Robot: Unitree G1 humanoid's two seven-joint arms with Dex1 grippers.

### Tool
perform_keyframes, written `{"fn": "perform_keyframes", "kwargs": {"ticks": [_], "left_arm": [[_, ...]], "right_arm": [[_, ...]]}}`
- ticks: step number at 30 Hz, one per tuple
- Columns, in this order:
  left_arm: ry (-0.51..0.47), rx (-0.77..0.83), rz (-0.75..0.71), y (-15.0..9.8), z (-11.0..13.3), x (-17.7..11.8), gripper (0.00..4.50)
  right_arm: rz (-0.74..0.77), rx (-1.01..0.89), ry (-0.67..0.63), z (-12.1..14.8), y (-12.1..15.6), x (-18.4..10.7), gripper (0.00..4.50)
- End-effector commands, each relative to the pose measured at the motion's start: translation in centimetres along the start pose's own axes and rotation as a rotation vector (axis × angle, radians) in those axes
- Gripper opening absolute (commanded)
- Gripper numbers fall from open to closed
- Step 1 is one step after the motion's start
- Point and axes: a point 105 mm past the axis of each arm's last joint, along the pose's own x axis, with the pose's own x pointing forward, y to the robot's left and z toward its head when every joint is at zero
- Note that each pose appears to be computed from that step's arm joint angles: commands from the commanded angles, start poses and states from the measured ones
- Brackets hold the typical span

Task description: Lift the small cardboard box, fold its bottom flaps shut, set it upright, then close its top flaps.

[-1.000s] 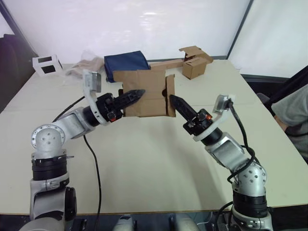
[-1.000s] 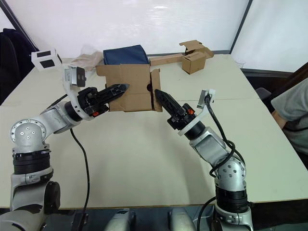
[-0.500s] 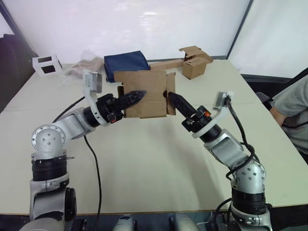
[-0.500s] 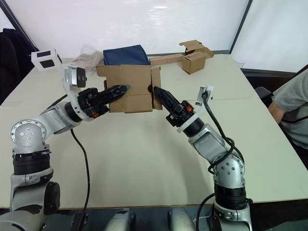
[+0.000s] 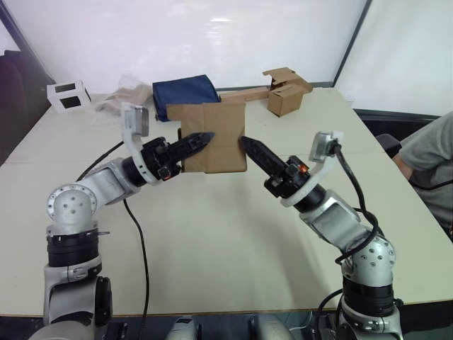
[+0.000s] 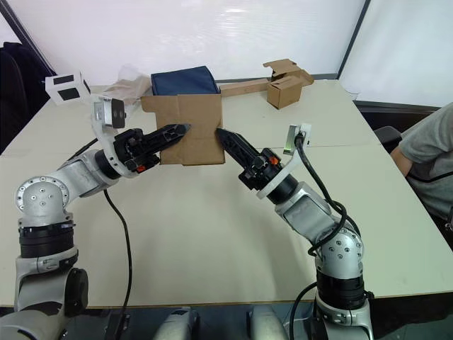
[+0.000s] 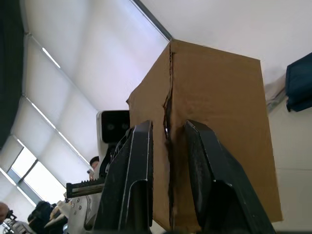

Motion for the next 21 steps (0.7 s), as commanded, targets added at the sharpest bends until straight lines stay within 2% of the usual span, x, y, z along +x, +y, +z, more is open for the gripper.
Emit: {"fn": "perform_keyframes", "kwargs": {"ticks": [1, 12, 17, 21], "left_arm": [[-0.006, 0.037, -0.030, -0.9, 0.5, 0.5, 0.00], [-0.018, 0.038, -0.026, -0.9, 0.6, 0.3, 0.00], [-0.023, 0.039, -0.024, -0.9, 0.8, 0.4, 0.00], [-0.026, 0.039, -0.026, -0.9, 0.8, 0.4, 0.00]], "right_arm": [[0.102, -0.024, 0.052, -0.9, 2.3, 0.8, 1.00], [0.054, 0.046, -0.055, 1.6, 0.7, -0.7, 1.00], [-0.058, 0.098, -0.114, 2.4, -1.9, -2.1, 1.00], [-0.088, 0.085, -0.097, 1.9, -2.5, -2.2, 0.04]]}}
